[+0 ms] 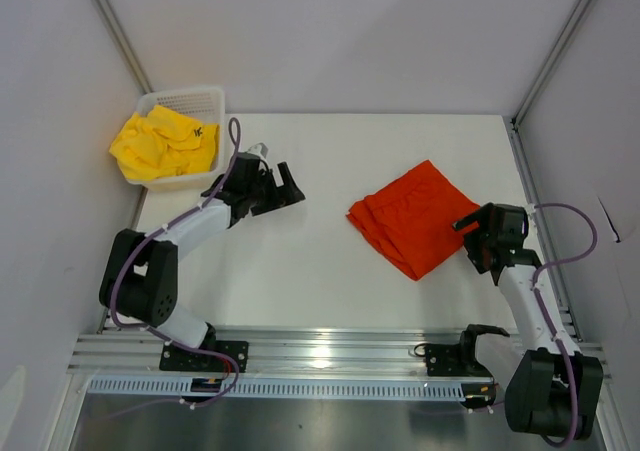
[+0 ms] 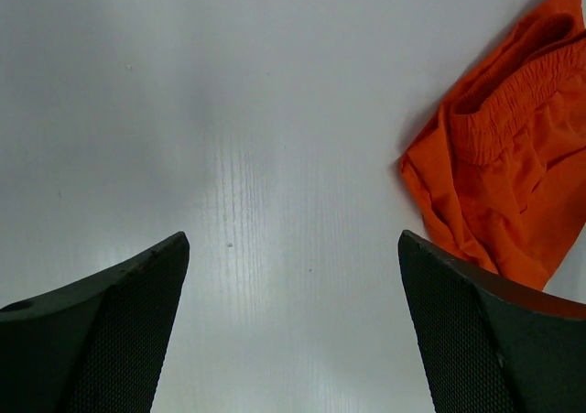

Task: Fold and stack the shorts
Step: Neatly place the folded shorts to the corner

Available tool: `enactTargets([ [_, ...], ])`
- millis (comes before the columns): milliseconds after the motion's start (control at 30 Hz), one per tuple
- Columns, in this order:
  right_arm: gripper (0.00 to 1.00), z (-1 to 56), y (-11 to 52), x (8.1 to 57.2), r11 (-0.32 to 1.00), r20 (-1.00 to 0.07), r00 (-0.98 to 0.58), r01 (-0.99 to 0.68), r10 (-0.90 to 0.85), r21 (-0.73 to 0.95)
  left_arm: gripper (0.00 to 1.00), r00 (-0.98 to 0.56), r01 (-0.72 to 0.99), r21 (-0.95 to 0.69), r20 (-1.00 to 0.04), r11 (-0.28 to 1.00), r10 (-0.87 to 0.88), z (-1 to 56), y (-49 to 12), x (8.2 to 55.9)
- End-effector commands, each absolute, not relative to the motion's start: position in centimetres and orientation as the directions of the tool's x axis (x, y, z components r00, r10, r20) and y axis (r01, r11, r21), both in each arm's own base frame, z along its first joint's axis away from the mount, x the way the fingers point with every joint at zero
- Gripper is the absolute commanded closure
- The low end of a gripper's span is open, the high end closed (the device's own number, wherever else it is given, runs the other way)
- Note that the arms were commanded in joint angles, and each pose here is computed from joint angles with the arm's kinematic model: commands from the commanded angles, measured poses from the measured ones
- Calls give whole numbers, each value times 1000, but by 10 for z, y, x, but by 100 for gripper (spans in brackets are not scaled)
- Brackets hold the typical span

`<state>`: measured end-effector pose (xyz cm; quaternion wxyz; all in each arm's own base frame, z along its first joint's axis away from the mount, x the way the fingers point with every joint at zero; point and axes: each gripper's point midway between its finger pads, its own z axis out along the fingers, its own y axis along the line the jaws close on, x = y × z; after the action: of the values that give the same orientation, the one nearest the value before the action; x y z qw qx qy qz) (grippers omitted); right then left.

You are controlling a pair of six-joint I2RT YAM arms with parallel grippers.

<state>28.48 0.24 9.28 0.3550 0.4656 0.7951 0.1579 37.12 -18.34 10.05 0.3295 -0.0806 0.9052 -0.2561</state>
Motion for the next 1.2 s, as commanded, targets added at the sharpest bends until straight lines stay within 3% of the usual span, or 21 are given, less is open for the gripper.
enactTargets([
  [0,5,102,-8,261,576,-481,-357,681,801,452,3,-743,47,-531,-585,846,-325,124,-188,365],
  [100,12,110,8,267,651,-507,-422,598,752,468,4,-738,61,-524,-597,849,-315,130,-191,359],
  [133,24,111,15,272,699,-531,-461,548,711,459,4,-733,70,-526,-603,848,-314,134,-193,358],
  [200,36,117,37,283,756,-544,-525,444,655,481,4,-738,75,-524,-601,848,-306,134,-196,354],
  [233,49,113,53,290,810,-549,-600,370,582,454,4,-737,80,-524,-604,848,-303,135,-197,352],
  [300,52,112,80,296,846,-532,-678,275,507,456,4,-740,90,-521,-605,849,-293,134,-201,345],
  [367,48,108,110,303,910,-558,-750,139,354,391,4,-743,111,-514,-611,850,-273,133,-208,335],
  [433,36,107,136,300,948,-587,-777,37,227,317,4,-745,108,-498,-614,861,-261,127,-207,329],
  [500,24,113,145,310,980,-660,-747,-60,81,188,4,-746,112,-499,-614,859,-259,125,-205,321],
  [667,0,126,184,320,971,-699,-690,-239,-188,-25,4,-741,122,-501,-620,857,-258,130,-202,313],
  [867,0,124,193,324,910,-677,-610,-233,-411,-342,3,-740,81,-561,-588,824,-328,143,-186,309],
  [1033,0,92,203,321,784,-539,-604,-257,-586,-565,3,-726,21,-622,-548,783,-416,150,-165,303],
  [1167,1,71,210,322,710,-459,-596,-290,-659,-642,2,-693,-6,-658,-540,753,-478,156,-153,295],
])
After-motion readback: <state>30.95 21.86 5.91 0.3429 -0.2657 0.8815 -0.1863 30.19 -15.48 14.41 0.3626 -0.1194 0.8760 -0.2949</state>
